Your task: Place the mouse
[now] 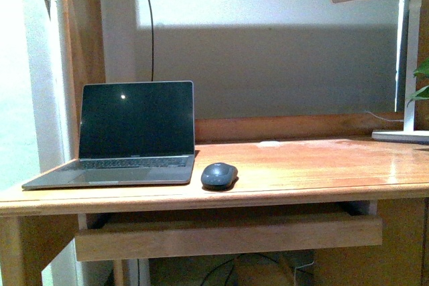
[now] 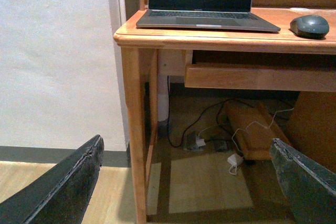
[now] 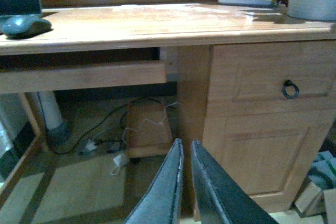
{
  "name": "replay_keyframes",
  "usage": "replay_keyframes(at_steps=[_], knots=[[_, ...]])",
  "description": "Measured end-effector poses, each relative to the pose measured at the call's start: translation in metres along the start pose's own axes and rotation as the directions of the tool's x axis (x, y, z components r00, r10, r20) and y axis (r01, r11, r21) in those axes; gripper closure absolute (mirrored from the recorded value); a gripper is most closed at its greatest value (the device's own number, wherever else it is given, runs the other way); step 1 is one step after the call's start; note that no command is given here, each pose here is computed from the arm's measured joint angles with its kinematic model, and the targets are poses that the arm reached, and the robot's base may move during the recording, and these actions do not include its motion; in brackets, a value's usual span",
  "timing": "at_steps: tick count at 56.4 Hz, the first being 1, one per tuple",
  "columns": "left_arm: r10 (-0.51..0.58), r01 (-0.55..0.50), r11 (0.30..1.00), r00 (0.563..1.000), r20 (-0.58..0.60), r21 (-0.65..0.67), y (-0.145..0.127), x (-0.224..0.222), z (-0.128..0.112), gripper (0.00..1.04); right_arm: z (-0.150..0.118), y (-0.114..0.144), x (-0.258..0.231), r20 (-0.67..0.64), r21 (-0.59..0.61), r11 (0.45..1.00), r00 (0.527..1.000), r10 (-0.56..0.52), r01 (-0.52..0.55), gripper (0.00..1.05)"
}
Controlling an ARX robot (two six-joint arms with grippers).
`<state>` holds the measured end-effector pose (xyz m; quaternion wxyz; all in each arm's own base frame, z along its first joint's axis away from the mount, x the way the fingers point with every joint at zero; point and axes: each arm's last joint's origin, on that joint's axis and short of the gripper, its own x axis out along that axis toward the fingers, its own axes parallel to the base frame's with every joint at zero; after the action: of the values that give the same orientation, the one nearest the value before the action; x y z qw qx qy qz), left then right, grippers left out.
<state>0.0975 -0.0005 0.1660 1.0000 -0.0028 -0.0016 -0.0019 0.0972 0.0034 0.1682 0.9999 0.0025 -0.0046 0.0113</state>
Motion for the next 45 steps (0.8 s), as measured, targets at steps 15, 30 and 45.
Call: replay_keyframes(at_steps=[15,30,45], knots=[[0.000,0.000,1.000,1.000,0.000,0.000,0.0000,0.0000,0.0000,0.07,0.0000,-0.0030,-0.0002,0.000,0.000,1.000,1.000,-0.020,0.020,0.94],[0.000,0.000,1.000,1.000,0.000,0.000,0.0000,0.0000,0.0000,0.07,0.0000,-0.0030,-0.0002,0.000,-0.002,1.000,1.000,-0.021,0.021,0.66],[0.000,0.000,1.000,1.000,0.000,0.000,0.0000,0.0000,0.0000,0.07,0.0000,-0.0031,-0.0002,0.000,-0.002,1.000,1.000,-0.021,0.021,0.20]])
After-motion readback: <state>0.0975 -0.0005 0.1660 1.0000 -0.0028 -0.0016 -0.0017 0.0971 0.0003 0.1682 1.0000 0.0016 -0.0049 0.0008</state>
